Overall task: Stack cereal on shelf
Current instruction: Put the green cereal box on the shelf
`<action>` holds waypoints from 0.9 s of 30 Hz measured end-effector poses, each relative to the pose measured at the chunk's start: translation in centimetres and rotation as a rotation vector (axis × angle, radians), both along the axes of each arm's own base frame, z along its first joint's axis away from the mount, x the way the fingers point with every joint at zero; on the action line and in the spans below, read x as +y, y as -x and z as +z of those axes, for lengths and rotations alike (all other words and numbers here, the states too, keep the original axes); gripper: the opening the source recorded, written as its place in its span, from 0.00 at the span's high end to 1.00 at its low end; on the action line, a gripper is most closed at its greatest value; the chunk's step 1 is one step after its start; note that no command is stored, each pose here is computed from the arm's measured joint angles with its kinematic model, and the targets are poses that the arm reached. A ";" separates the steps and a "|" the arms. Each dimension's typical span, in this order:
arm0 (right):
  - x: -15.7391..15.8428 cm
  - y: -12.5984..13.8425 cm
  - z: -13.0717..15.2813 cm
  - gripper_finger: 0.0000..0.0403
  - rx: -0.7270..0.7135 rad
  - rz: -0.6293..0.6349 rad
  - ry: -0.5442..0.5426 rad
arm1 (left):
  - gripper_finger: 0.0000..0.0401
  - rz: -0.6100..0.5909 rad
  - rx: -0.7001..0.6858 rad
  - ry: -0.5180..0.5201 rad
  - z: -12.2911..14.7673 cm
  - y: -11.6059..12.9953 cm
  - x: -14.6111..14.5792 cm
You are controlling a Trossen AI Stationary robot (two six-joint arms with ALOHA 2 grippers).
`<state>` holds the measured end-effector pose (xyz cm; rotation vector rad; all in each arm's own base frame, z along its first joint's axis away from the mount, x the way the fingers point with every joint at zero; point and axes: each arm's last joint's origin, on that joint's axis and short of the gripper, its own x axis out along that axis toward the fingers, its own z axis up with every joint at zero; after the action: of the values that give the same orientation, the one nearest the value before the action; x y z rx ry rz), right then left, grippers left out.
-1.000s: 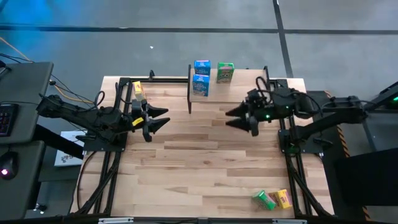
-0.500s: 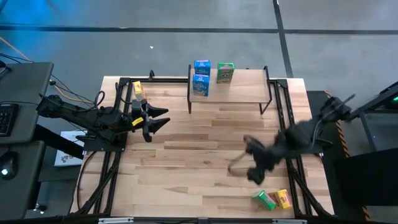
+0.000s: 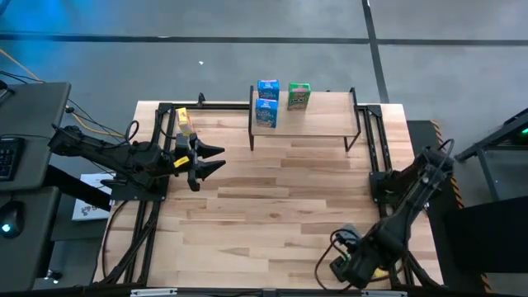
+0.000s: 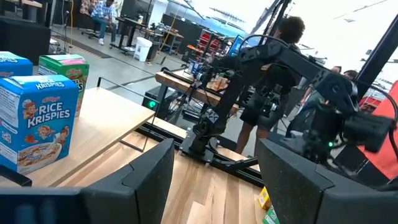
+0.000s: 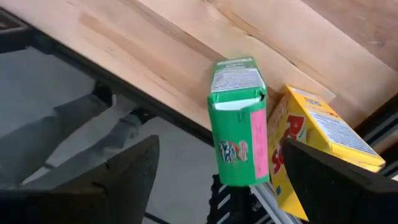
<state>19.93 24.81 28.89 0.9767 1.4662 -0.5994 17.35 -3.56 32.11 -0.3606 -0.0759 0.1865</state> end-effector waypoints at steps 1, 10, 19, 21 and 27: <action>0.2 -0.1 -0.4 0.20 0.011 0.001 0.008 | 0.45 0.000 0.000 0.000 0.0 0.0 0.0; 1.3 -0.7 -3.0 0.20 0.094 0.063 0.066 | 0.45 0.000 0.000 0.000 0.0 0.0 0.0; 2.1 -1.3 -5.3 0.20 0.145 0.107 0.111 | 0.45 0.001 0.001 -0.001 0.0 0.0 0.0; 2.3 -1.4 -5.6 0.20 0.149 0.126 0.118 | 0.45 0.001 0.001 -0.003 0.0 0.0 0.0; 2.4 -1.5 -6.1 0.25 0.158 0.144 0.125 | 0.45 0.002 0.006 -0.026 0.0 0.0 0.0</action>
<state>21.45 27.21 22.84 0.7339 1.6030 -0.6660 17.35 -3.57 32.10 -0.3344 -0.0724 0.1883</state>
